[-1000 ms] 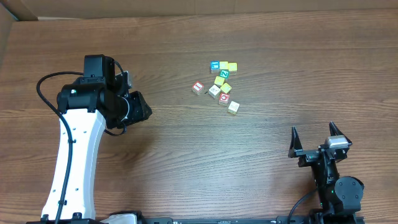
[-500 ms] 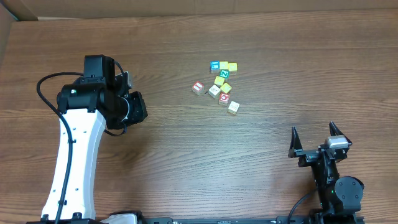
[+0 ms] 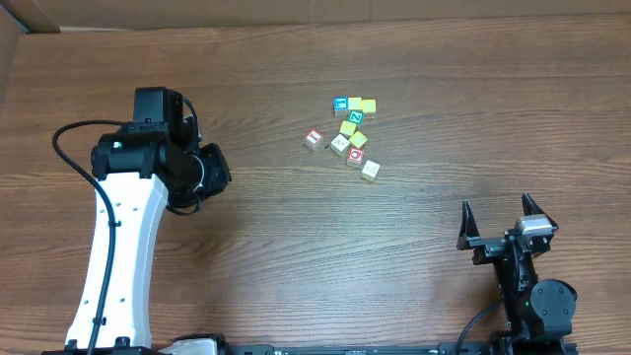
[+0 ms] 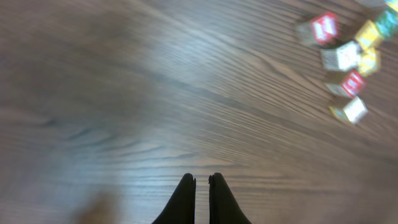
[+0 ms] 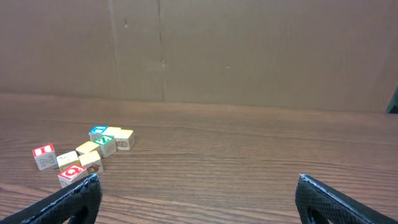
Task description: Flip 4 blocks
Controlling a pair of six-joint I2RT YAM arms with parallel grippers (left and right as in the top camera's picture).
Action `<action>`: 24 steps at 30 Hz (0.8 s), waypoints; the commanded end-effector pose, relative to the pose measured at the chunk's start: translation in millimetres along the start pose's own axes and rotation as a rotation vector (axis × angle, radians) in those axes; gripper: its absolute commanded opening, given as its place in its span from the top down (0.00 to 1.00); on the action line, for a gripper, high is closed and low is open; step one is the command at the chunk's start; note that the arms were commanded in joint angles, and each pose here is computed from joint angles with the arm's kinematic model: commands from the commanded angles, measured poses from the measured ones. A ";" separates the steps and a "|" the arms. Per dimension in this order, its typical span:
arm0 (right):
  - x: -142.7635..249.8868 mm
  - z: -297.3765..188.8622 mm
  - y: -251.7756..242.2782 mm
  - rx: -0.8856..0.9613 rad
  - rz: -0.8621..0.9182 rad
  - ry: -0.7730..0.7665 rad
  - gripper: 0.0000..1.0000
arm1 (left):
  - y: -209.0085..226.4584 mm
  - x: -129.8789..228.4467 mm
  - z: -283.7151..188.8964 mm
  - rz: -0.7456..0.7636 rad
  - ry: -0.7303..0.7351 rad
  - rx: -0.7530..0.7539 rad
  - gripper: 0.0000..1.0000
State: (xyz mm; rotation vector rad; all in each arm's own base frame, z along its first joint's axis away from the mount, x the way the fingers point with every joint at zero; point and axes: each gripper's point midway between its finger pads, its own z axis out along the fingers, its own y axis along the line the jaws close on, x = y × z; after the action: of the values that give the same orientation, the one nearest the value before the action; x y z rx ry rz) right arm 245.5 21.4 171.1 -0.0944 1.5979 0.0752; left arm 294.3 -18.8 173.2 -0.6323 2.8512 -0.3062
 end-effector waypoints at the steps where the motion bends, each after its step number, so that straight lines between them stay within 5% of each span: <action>1: 1.1 0.1 -1.4 0.007 -0.004 -0.007 0.00 | 17.7 -8.7 -5.6 -0.120 -0.061 -0.124 0.96; 24: 1.1 0.1 -1.4 0.007 -0.004 -0.007 0.00 | 14.9 -12.6 -4.7 -0.064 -0.075 -0.123 0.96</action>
State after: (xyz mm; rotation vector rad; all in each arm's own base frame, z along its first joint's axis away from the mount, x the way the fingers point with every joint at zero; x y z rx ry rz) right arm 245.5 21.5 171.2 -0.0950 1.5975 0.0752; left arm 291.8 0.2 170.4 -0.8077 2.8081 -0.1331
